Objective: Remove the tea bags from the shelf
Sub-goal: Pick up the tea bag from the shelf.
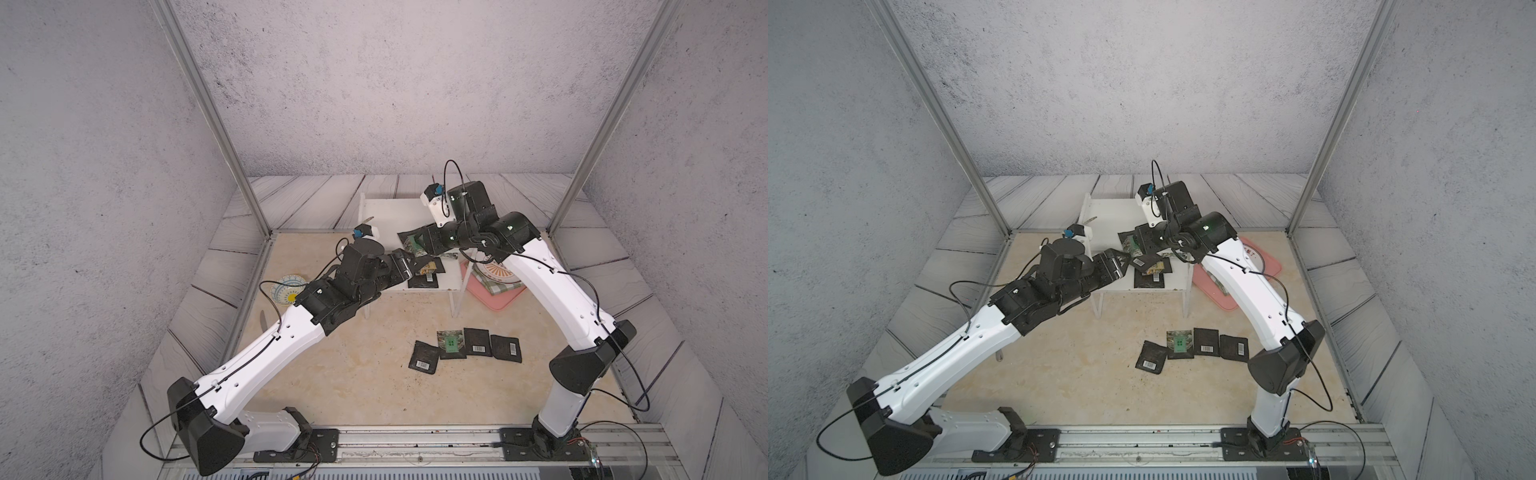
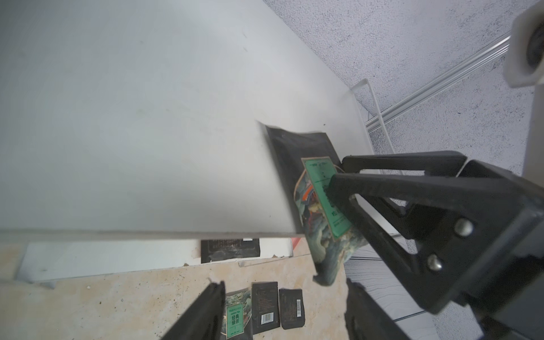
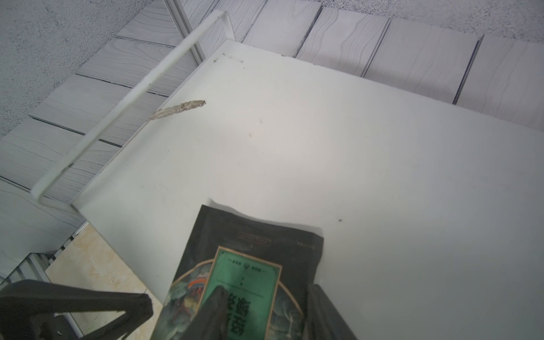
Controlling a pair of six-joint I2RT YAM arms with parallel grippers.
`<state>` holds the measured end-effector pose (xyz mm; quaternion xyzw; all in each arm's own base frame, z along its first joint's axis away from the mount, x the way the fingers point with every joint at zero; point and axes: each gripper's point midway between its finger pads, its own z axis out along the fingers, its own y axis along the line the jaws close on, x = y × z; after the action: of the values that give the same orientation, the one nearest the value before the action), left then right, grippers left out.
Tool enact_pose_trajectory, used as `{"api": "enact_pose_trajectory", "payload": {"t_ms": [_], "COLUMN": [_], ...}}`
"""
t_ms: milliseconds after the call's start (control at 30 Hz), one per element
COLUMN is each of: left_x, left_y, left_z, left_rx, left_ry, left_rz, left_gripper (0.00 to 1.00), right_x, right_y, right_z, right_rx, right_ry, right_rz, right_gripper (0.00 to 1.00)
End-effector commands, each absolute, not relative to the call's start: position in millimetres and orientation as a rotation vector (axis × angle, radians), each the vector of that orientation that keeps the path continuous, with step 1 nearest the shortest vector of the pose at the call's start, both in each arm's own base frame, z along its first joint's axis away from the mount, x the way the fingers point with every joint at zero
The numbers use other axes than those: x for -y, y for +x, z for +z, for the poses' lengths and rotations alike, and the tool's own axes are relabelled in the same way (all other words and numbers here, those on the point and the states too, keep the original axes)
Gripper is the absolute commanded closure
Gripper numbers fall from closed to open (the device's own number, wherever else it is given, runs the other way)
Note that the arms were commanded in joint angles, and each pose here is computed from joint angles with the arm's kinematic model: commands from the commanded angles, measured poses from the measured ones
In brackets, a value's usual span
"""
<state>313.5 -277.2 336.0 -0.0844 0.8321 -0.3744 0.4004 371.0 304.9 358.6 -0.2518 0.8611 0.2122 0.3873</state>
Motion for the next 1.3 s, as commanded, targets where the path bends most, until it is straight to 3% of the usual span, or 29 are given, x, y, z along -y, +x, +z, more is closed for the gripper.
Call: {"api": "enact_pose_trajectory", "payload": {"t_ms": [0,267,467,533,733,833,1267], "left_x": [284,290,293,292,291,288,273], "left_y": [320,326,324,323,315,307,251], "left_z": [355,357,355,355,355,355,328], "left_rx": [-2.048,-2.030,-2.031,-2.032,-2.043,-2.049,-2.186], "left_ry": [-0.222,-0.212,-0.196,-0.197,-0.167,-0.144,0.054], "left_rz": [-0.976,-0.989,-1.008,-1.011,-1.026,-1.036,-1.064], "left_gripper": [0.33,0.46,0.67,0.80,0.95,1.00,1.00], "right_x": [-299,-302,-299,-298,-291,-286,-231], "right_y": [351,342,336,333,327,322,274], "right_z": [350,354,358,360,369,377,390], "right_rx": [-2.261,-2.247,-2.237,-2.233,-2.210,-2.193,-2.156], "right_ry": [-0.651,-0.656,-0.654,-0.648,-0.627,-0.616,-0.507], "right_rz": [0.572,0.633,0.649,0.656,0.662,0.663,0.620], "right_gripper": [0.54,0.54,0.55,0.55,0.54,0.54,0.41]}}
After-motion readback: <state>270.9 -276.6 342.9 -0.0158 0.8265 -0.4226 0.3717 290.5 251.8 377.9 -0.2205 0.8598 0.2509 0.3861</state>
